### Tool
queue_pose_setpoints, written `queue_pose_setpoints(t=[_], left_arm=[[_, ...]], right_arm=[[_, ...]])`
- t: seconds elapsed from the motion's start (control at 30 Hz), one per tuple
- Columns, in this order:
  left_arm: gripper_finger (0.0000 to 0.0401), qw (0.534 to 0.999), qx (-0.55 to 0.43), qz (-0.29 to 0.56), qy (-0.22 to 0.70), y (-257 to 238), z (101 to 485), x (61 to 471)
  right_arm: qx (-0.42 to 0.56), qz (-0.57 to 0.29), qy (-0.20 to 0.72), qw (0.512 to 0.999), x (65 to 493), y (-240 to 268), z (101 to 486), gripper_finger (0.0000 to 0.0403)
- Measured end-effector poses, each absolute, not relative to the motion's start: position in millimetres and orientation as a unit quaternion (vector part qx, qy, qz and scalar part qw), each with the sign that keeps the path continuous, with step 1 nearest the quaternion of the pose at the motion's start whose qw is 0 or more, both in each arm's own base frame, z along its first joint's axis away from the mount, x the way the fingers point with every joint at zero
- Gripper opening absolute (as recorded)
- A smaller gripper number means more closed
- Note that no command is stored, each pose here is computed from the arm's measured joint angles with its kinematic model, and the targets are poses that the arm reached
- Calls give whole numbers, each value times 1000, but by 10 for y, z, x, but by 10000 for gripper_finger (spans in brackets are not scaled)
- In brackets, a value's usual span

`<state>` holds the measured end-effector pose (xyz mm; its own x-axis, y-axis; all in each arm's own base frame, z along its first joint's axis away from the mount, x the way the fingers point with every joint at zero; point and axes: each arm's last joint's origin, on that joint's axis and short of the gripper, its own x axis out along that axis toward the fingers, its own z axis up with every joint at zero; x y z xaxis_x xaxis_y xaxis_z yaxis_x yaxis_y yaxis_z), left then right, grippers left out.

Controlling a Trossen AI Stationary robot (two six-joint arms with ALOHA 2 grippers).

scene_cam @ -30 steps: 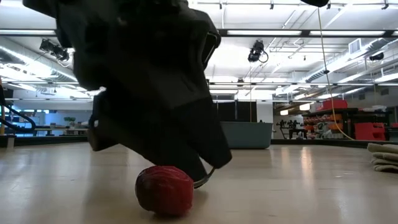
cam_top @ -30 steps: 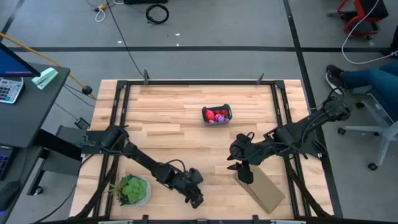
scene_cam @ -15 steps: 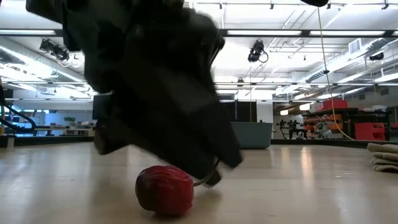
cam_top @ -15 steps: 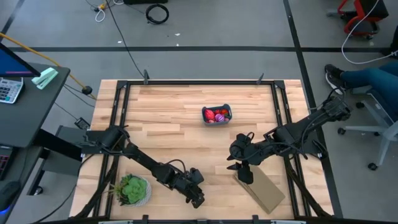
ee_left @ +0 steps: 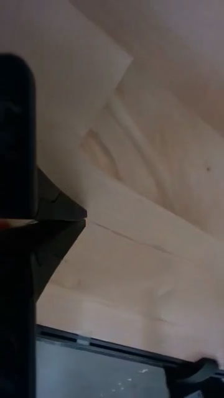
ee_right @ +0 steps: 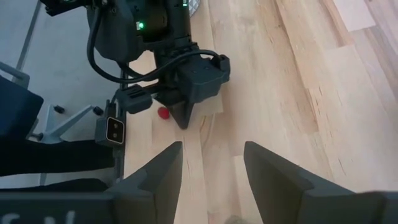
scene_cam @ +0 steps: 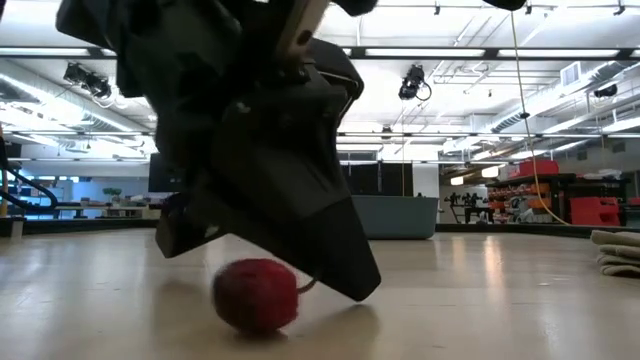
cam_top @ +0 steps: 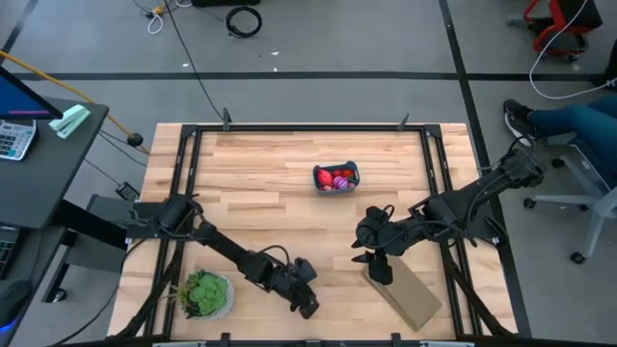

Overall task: Pick and placing Produce into tupperware
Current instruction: Put the cherry into the bin

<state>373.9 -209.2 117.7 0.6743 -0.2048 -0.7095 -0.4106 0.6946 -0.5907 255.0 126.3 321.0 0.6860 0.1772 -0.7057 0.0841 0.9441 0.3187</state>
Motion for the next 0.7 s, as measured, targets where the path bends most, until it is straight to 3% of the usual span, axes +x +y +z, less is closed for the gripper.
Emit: queue_pose_setpoints(t=[0.17, 0.37, 0.57, 0.7], left_arm=[[7, 827, -400, 69, 389, -2021, 1217, 3781], [4, 837, -411, 70, 353, -1775, 1521, 3869], [3, 857, -404, 97, 305, -1194, 1910, 3985], [2, 878, -381, 128, 259, -607, 2133, 4062]], right_arm=[[174, 22, 396, 901, 2550, 1263, 3210, 181], [225, -2, 415, 881, 2486, 1326, 3183, 177], [272, -12, 453, 849, 2273, 1579, 3141, 177], [249, -23, 426, 869, 2139, 1751, 3148, 177]])
